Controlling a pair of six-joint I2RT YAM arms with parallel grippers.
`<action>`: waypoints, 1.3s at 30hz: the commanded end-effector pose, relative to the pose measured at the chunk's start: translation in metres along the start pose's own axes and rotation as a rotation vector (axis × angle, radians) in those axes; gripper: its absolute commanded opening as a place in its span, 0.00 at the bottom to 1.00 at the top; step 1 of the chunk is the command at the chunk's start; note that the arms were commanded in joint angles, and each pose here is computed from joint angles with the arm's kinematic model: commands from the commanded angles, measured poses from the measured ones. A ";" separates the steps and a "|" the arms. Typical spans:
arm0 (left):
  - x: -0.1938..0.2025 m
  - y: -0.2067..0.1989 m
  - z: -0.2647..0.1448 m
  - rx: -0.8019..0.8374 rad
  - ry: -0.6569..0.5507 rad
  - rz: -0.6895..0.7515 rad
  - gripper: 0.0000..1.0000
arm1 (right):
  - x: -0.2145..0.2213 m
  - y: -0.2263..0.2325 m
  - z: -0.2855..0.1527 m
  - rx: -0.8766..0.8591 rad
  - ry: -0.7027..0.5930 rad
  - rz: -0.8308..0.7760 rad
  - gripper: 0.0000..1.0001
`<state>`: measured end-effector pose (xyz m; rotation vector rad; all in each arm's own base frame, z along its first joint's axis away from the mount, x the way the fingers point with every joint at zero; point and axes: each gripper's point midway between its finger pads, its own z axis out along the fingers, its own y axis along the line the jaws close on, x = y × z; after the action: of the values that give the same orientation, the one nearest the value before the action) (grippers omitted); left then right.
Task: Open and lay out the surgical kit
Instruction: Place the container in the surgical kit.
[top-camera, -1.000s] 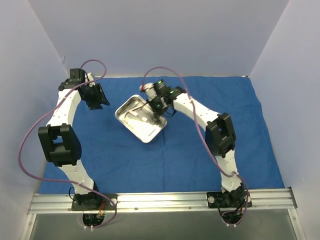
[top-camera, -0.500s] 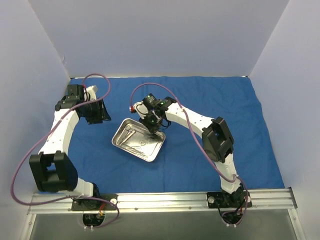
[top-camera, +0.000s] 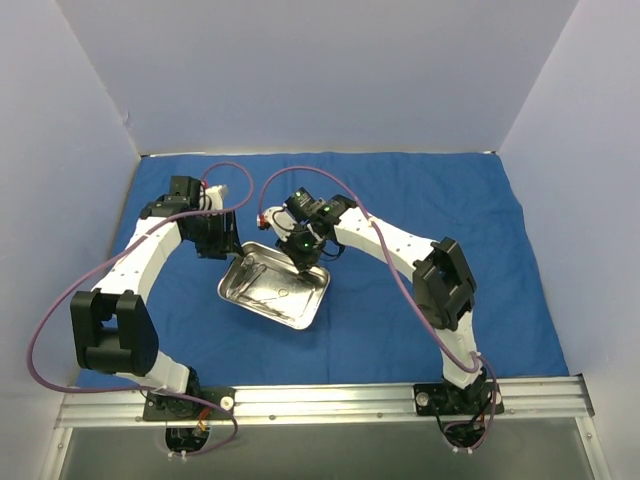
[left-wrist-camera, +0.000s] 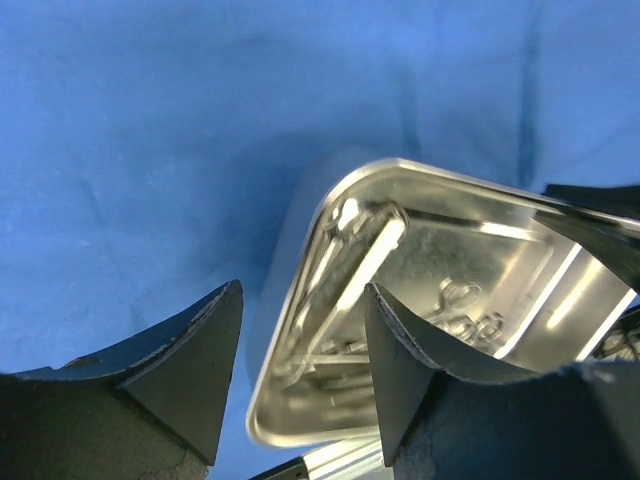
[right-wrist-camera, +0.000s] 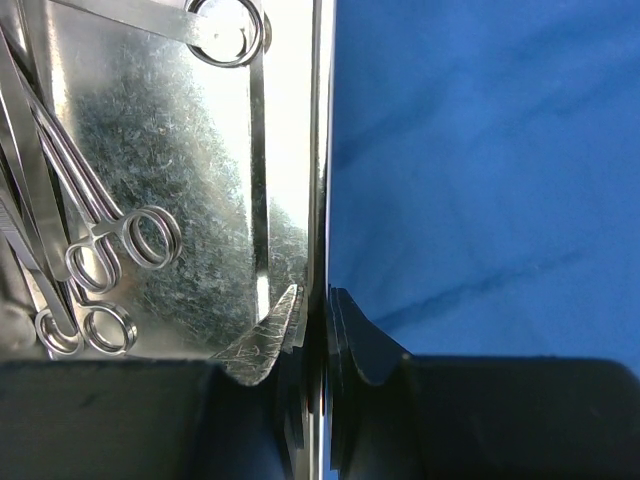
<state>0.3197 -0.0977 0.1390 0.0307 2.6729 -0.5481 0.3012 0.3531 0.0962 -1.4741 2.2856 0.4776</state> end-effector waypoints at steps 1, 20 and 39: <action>-0.002 0.001 0.001 -0.030 0.011 0.031 0.60 | -0.027 0.023 -0.037 -0.076 -0.130 -0.024 0.00; 0.015 -0.009 -0.002 -0.018 0.124 -0.097 0.45 | -0.006 0.038 -0.021 -0.450 -0.136 0.158 0.00; 0.026 -0.009 0.012 0.000 0.197 -0.092 0.37 | -0.016 0.028 -0.016 -0.301 -0.127 0.088 0.00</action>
<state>0.2935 -0.1070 0.1133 -0.0799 2.8988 -0.5785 0.2764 0.3537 0.0866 -1.4385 2.3608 0.9173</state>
